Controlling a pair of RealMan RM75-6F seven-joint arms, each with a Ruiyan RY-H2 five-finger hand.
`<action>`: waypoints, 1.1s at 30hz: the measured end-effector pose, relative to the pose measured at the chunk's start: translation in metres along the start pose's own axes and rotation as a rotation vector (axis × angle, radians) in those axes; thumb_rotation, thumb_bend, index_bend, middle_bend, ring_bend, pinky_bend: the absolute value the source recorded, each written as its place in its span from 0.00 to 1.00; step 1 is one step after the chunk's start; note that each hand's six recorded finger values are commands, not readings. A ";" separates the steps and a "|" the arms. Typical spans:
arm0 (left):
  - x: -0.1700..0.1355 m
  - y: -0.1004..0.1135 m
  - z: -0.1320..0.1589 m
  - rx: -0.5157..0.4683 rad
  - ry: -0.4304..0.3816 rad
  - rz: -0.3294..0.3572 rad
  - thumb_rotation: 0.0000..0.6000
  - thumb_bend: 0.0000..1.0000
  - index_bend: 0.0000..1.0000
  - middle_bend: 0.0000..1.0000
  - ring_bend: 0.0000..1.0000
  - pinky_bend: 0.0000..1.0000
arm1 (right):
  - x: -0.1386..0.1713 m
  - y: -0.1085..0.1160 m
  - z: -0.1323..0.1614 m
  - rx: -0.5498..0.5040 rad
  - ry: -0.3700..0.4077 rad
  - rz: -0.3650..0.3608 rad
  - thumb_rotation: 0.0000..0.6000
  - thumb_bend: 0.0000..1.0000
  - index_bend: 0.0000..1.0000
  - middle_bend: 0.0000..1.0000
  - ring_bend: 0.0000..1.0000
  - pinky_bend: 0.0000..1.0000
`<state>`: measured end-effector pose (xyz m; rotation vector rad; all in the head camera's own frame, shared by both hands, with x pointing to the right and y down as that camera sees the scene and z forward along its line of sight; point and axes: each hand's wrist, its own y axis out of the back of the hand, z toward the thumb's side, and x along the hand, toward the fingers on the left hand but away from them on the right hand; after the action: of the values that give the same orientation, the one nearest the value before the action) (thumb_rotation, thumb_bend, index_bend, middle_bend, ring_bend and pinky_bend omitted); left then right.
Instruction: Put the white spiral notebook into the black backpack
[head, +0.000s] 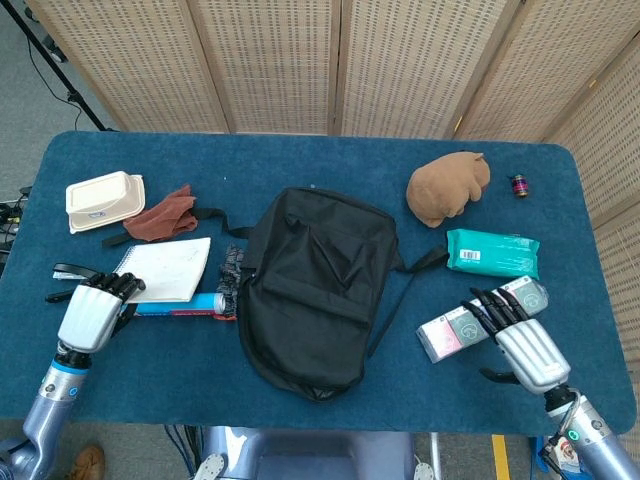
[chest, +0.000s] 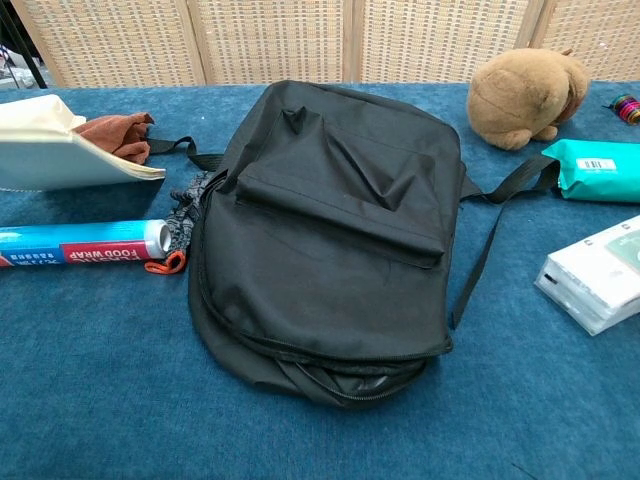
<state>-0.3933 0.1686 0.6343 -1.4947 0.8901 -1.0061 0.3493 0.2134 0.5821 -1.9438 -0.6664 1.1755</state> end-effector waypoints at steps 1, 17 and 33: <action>0.003 0.004 0.000 -0.002 0.001 0.011 1.00 0.51 0.68 0.57 0.55 0.56 | -0.003 -0.001 0.005 -0.006 0.020 0.018 1.00 0.00 0.12 0.07 0.01 0.04; 0.046 0.042 0.006 0.057 -0.010 0.036 1.00 0.53 0.68 0.58 0.55 0.56 | -0.067 -0.032 0.093 -0.004 0.251 0.258 1.00 0.00 0.21 0.13 0.06 0.11; 0.042 0.039 0.001 0.027 0.006 0.031 1.00 0.53 0.68 0.58 0.55 0.56 | -0.106 -0.064 0.166 -0.085 0.354 0.325 1.00 0.00 0.21 0.13 0.06 0.11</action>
<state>-0.3772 0.1244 0.6016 -1.4522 0.8982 -0.9974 0.1502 0.2268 0.6388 -2.3192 -0.2216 0.9599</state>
